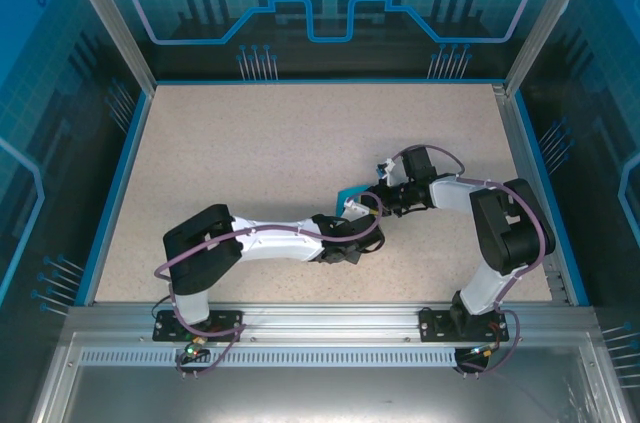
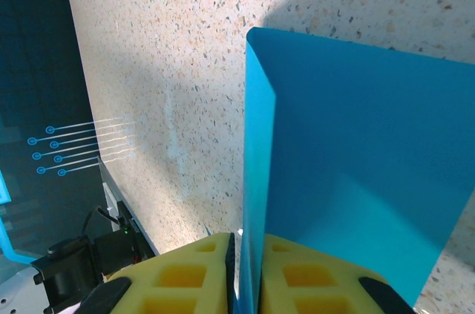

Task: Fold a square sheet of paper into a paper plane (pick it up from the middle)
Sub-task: Fourth fold the wing at the center of the table.

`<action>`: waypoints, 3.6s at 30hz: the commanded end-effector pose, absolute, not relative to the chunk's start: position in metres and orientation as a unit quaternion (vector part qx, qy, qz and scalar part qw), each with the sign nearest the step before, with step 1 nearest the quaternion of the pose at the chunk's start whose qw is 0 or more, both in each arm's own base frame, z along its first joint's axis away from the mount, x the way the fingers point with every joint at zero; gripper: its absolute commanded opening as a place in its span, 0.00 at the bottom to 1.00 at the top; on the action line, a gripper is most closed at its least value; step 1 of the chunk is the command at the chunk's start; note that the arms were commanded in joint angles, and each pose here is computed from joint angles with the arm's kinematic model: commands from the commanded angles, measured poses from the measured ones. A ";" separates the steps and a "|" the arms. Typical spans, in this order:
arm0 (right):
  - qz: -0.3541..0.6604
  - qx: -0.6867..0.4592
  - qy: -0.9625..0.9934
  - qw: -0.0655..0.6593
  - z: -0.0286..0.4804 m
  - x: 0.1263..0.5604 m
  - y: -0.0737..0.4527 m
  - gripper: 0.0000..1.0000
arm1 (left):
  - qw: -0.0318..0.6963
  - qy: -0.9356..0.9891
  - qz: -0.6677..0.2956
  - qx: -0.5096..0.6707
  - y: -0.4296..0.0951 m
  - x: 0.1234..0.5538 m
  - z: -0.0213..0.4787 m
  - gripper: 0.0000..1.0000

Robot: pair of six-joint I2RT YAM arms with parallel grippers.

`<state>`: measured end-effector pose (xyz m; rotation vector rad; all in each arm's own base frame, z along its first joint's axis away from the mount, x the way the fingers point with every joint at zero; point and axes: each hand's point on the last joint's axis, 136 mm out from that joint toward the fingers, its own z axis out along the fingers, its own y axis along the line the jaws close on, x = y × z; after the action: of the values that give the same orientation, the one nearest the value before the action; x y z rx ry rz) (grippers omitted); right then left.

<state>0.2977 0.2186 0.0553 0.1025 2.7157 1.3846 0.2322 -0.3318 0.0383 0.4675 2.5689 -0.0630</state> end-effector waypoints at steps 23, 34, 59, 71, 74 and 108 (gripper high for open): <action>0.460 0.031 0.886 0.037 0.064 0.297 0.221 0.16 | 0.268 0.948 0.020 0.171 -0.325 0.236 0.028 0.21; 0.434 0.026 0.898 0.065 0.080 0.294 0.201 0.36 | 0.242 0.951 -0.074 0.178 -0.333 0.238 0.034 0.09; 0.458 0.011 0.887 0.055 0.085 0.286 0.225 0.51 | 0.163 0.938 -0.263 0.157 -0.329 0.242 0.046 0.14; 0.447 0.026 0.893 0.032 0.067 0.298 0.237 0.53 | 0.199 0.941 -0.177 0.209 -0.328 0.236 0.046 0.35; 0.448 0.028 0.893 0.027 0.065 0.297 0.238 0.50 | 0.211 0.944 -0.145 0.209 -0.328 0.236 0.043 0.39; 0.445 0.030 0.895 0.020 0.066 0.300 0.233 0.25 | 0.286 0.935 -0.041 0.206 -0.325 0.237 0.037 0.54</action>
<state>0.2995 0.2312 0.0614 0.1057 2.7730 1.3644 0.2291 -0.3305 0.0323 0.5906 2.5192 -0.1858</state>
